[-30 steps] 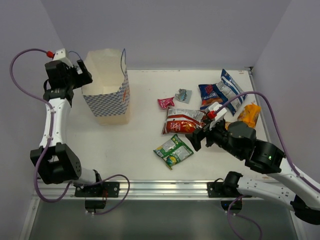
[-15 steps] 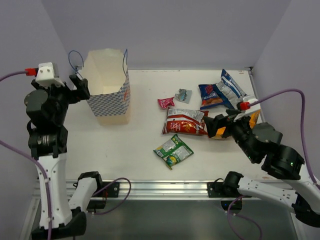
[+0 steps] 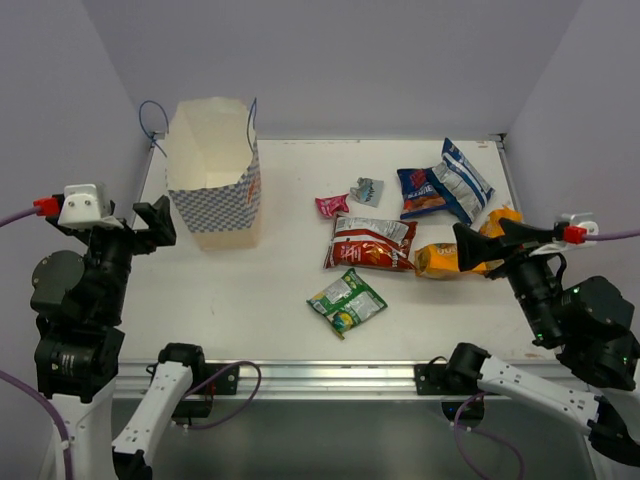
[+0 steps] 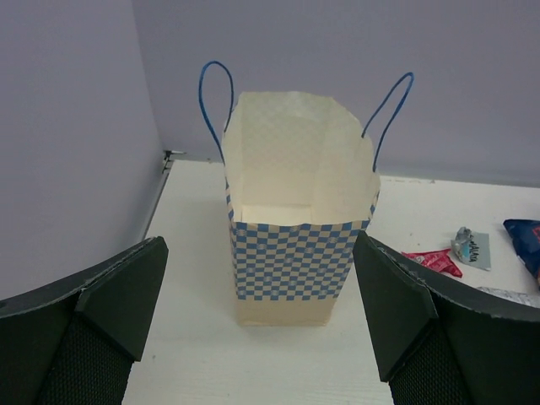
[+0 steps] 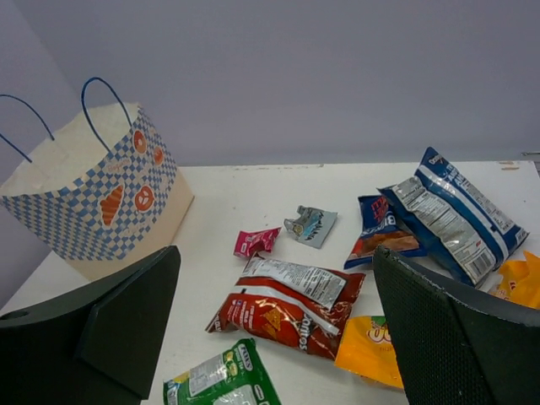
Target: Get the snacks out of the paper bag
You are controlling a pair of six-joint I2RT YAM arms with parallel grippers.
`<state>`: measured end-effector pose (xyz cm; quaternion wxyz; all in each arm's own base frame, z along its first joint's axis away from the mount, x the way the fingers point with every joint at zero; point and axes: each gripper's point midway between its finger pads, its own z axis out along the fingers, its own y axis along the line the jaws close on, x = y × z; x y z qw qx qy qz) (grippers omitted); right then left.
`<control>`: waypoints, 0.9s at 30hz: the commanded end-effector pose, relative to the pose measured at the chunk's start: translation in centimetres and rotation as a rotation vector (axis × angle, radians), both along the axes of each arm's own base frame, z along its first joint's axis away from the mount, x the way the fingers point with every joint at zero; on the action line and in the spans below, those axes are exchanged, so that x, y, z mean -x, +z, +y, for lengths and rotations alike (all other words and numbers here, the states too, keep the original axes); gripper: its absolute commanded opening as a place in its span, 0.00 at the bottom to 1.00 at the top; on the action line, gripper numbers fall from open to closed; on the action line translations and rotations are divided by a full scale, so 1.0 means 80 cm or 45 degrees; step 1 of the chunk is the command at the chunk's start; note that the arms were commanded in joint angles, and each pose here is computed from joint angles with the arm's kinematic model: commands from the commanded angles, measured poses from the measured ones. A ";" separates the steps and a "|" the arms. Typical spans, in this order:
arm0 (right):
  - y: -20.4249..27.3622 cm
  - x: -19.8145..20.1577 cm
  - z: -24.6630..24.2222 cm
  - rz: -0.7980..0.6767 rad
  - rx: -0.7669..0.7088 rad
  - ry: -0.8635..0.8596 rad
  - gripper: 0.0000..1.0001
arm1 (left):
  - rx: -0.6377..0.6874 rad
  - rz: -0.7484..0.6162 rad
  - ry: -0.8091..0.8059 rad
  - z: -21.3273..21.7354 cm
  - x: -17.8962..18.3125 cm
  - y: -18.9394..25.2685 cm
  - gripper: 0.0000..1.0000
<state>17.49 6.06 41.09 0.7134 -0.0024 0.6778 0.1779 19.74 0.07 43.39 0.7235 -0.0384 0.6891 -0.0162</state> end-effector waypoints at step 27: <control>0.011 0.022 -0.047 -0.185 -0.050 -0.040 0.99 | 0.006 0.062 0.043 0.005 -0.008 -0.020 1.00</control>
